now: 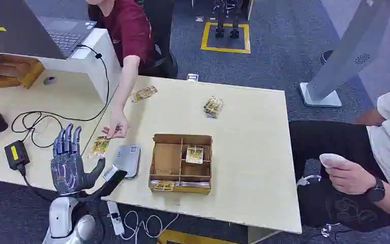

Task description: Pass the card to the sensor for recognition and then transmit it.

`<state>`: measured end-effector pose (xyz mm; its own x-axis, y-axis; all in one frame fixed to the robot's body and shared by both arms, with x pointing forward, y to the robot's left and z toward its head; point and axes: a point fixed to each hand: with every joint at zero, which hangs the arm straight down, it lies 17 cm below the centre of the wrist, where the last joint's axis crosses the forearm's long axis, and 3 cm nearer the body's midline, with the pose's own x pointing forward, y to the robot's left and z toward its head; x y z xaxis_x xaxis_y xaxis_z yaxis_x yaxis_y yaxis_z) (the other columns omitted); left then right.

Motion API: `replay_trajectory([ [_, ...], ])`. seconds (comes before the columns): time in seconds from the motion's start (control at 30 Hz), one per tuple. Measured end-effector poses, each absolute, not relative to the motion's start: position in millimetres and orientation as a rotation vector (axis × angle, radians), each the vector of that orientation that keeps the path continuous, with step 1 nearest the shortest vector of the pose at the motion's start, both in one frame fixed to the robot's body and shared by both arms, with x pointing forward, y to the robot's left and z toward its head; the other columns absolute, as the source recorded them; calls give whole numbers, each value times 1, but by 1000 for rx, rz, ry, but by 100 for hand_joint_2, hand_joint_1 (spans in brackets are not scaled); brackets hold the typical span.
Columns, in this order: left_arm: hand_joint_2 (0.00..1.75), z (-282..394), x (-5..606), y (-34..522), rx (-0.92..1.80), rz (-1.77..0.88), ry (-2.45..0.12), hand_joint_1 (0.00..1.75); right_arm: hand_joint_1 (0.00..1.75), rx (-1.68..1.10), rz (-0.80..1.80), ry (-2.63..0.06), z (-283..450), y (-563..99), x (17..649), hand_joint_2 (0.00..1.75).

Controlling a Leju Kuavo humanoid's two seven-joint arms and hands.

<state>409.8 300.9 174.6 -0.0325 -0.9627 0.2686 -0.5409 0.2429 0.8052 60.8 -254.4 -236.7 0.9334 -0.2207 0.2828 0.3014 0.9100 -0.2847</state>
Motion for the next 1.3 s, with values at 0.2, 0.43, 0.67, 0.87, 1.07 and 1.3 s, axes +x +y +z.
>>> replay_trajectory([
  [0.2,175,172,414,304,1397,-636,-1682,175,0,-330,-270,-242,-239,-254,59,0],
  [0.43,175,169,416,306,1382,-632,-1683,175,0,-334,-271,-236,-240,-256,58,0],
  [0.67,175,171,419,304,1343,-624,-1724,175,0,-330,-249,-239,-242,-255,59,0],
  [0.87,175,171,419,302,1288,-584,-1750,175,0,-334,-244,-242,-242,-257,59,0],
  [1.07,175,166,422,303,1171,-492,-1760,175,0,-335,-235,-240,-243,-256,58,0],
  [1.3,175,111,437,252,619,-445,-1610,175,0,-332,-258,-188,-245,-256,50,0],
])
